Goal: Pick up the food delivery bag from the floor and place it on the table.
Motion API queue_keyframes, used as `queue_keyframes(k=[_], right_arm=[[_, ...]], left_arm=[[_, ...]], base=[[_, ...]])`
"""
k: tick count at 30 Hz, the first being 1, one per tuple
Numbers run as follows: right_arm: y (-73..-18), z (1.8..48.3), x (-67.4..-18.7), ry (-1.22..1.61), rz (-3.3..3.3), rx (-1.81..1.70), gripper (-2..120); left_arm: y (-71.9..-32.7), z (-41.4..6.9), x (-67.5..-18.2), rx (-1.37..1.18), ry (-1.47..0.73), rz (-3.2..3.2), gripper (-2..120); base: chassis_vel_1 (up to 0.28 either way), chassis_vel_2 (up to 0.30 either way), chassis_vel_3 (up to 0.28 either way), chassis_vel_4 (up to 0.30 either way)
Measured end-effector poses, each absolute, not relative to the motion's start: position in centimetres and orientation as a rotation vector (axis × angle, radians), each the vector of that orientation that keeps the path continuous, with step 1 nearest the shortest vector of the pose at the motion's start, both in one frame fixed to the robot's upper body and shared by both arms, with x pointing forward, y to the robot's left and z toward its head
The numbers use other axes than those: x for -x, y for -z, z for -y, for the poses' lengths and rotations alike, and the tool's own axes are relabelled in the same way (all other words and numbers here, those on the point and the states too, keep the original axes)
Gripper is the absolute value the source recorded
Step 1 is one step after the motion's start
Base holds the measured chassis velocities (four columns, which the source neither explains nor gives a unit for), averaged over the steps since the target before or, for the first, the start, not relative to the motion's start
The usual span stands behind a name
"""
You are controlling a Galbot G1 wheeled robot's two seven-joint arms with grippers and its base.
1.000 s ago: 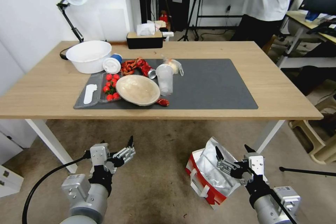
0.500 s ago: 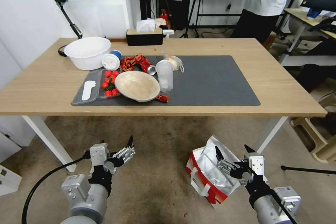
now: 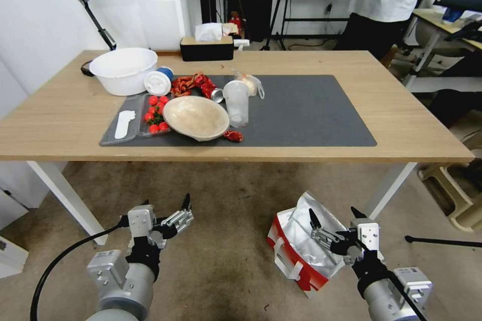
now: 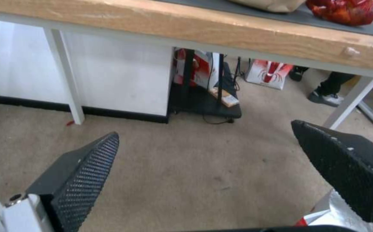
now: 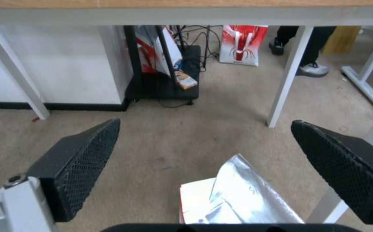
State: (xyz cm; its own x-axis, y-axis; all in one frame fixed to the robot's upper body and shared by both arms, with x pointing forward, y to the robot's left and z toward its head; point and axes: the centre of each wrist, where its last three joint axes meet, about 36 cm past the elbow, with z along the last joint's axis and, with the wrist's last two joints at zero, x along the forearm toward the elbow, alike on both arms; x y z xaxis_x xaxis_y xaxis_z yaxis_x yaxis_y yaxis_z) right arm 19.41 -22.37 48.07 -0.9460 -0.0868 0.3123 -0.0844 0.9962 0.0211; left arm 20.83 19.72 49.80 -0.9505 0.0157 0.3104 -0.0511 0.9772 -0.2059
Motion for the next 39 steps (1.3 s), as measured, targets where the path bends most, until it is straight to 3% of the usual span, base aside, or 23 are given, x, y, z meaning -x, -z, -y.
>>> queue_keyframes(k=[39], right_arm=[[-47.56, 22.32, -19.41, 0.021, 2.813, -0.124, 100]], left_arm=[[-49.84, -19.57, -20.90, -0.010, -0.313, 2.824, 100]], base=[[0.000, 0.000, 0.000, 0.000]])
